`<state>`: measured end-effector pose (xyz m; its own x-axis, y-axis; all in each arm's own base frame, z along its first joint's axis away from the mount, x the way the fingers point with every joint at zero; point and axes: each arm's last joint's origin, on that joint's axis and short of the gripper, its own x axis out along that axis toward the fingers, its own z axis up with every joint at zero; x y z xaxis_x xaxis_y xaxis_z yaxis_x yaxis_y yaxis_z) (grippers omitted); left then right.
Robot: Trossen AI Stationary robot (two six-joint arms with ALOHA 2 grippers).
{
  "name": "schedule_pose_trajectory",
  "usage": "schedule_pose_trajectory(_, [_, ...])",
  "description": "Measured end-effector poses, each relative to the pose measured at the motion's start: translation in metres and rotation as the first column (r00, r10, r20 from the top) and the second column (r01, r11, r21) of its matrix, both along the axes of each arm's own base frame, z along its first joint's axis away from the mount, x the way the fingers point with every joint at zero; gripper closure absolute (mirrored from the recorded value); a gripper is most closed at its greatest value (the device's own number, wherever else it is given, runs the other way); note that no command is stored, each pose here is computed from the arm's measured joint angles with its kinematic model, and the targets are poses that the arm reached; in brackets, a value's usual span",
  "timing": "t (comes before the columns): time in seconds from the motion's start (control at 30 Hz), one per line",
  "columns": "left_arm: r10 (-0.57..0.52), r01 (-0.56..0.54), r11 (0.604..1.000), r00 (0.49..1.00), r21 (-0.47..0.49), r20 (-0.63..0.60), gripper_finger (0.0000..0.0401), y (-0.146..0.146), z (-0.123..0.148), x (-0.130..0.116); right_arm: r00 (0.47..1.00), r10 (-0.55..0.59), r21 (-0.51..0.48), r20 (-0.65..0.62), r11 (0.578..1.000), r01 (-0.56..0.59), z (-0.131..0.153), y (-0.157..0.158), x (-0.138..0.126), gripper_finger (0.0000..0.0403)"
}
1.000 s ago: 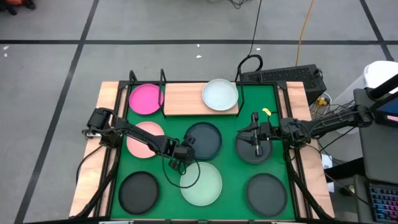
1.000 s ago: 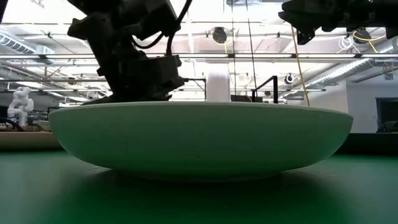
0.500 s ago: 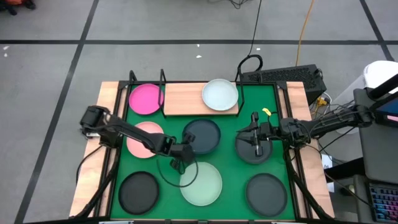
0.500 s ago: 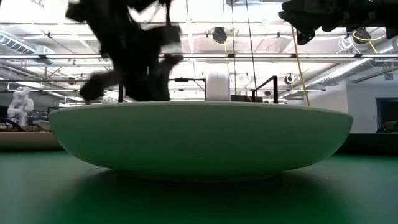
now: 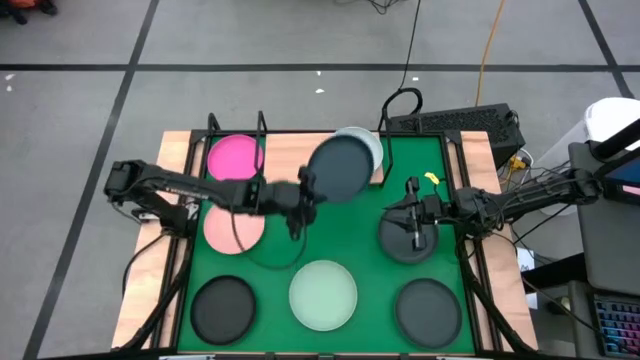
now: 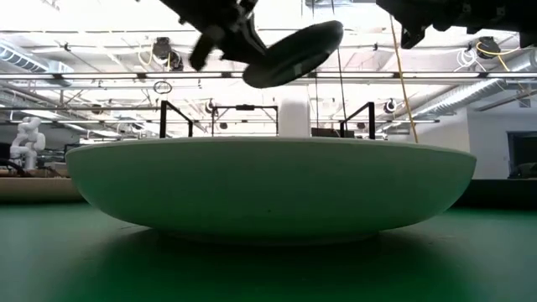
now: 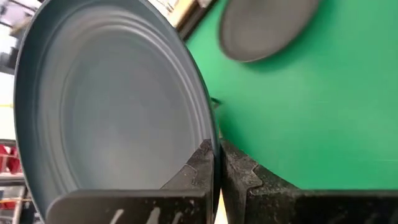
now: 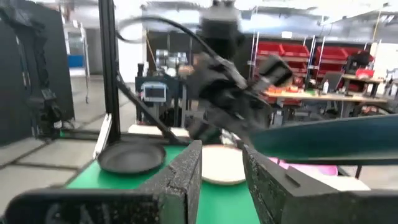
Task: Place and stack plates onto a shelf
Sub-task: Stack the dark blue plate on top of the white plate on the shelf
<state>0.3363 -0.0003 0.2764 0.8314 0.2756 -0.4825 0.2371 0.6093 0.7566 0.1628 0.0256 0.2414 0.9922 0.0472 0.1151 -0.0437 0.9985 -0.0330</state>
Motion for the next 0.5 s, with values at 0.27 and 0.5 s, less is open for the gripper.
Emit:
schedule_pose_trajectory(0.27, [0.015,-0.014,1.0,0.996,-0.011,0.082,0.0391,0.085,-0.009,0.011,0.999,-0.004,0.012,0.051,1.0,0.004,0.007,-0.002,-0.008,0.0305])
schedule_pose_trajectory(0.5, [-0.002,0.002,0.999,1.0,-0.033,-0.004,0.0391,0.113,-0.026,0.036,0.997,-0.031,0.022,0.075,0.999,0.029,0.011,-0.003,-0.011,0.0305])
